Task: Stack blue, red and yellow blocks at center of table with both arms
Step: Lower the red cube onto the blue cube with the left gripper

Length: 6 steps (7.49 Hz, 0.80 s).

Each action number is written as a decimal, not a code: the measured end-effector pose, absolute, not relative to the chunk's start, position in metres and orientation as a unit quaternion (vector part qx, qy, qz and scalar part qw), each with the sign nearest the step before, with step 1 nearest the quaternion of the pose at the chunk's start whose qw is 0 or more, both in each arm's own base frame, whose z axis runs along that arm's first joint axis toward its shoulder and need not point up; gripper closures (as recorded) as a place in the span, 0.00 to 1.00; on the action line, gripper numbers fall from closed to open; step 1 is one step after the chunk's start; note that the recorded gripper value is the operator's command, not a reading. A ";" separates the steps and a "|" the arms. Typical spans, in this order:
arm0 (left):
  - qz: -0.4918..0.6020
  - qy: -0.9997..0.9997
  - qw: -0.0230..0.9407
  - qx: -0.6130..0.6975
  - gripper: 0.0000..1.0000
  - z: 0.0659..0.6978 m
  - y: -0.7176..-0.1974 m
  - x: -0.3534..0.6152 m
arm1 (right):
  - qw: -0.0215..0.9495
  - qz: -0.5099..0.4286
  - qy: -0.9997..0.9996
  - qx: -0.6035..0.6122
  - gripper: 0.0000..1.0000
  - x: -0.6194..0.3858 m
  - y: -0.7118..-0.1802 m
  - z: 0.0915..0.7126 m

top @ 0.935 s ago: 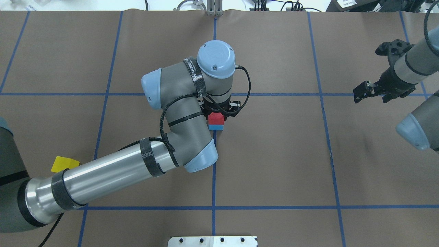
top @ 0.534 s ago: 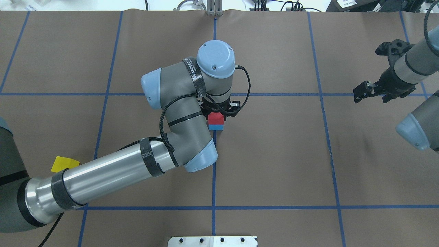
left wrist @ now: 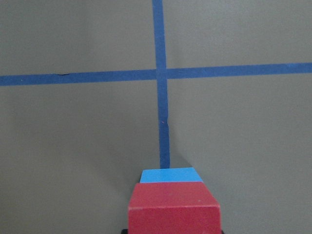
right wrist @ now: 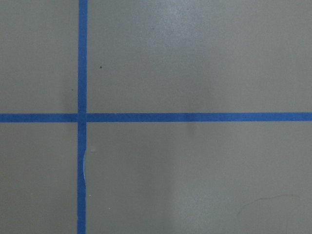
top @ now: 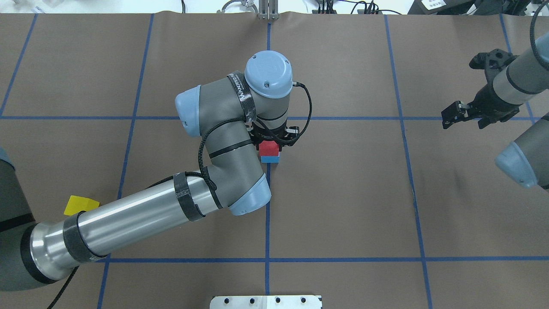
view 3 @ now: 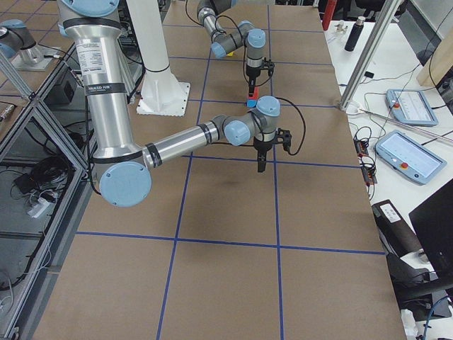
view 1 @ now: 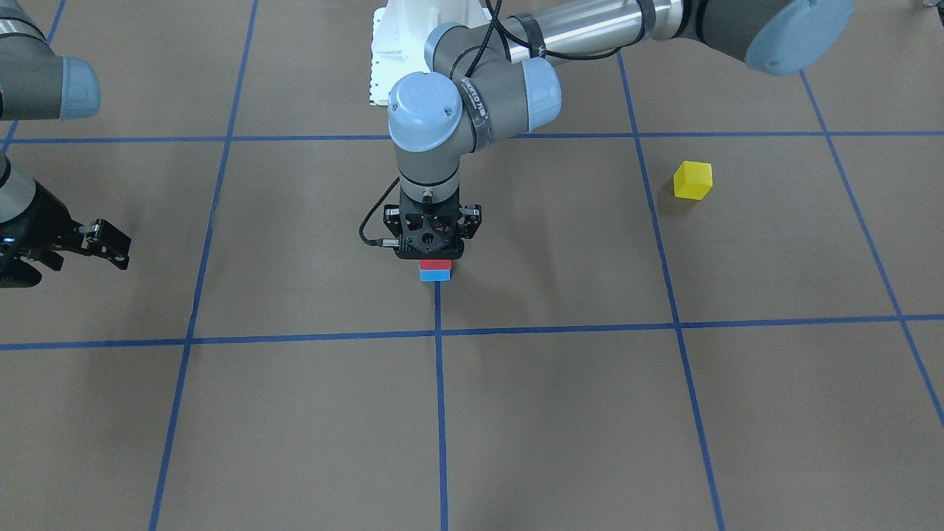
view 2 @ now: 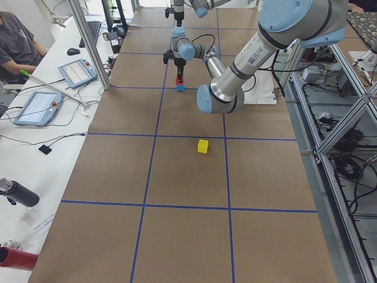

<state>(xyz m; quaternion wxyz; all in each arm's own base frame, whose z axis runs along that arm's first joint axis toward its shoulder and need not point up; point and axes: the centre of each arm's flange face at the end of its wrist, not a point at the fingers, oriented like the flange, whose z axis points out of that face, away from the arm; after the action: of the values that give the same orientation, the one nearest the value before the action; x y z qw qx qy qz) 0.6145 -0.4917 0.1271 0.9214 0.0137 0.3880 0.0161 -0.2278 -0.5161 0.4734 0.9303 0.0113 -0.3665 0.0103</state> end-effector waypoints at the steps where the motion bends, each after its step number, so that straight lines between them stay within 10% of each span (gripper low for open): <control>1: 0.016 0.388 0.921 0.014 1.00 0.127 -0.492 0.614 | 0.930 0.010 -0.366 0.011 0.00 -0.228 -0.516 0.473; 5: 0.015 0.391 0.920 0.014 1.00 0.125 -0.491 0.614 | 0.930 0.011 -0.366 0.011 0.00 -0.228 -0.517 0.474; 6: 0.016 0.391 0.920 0.015 0.65 0.125 -0.491 0.615 | 0.930 0.011 -0.366 0.011 0.00 -0.228 -0.516 0.474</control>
<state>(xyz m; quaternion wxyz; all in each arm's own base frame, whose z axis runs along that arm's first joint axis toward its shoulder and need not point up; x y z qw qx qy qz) 0.6145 -0.4905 0.1250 0.9199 0.0147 0.3915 0.0155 -0.2279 -0.5164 0.4738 0.9305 0.0113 -0.3660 0.0106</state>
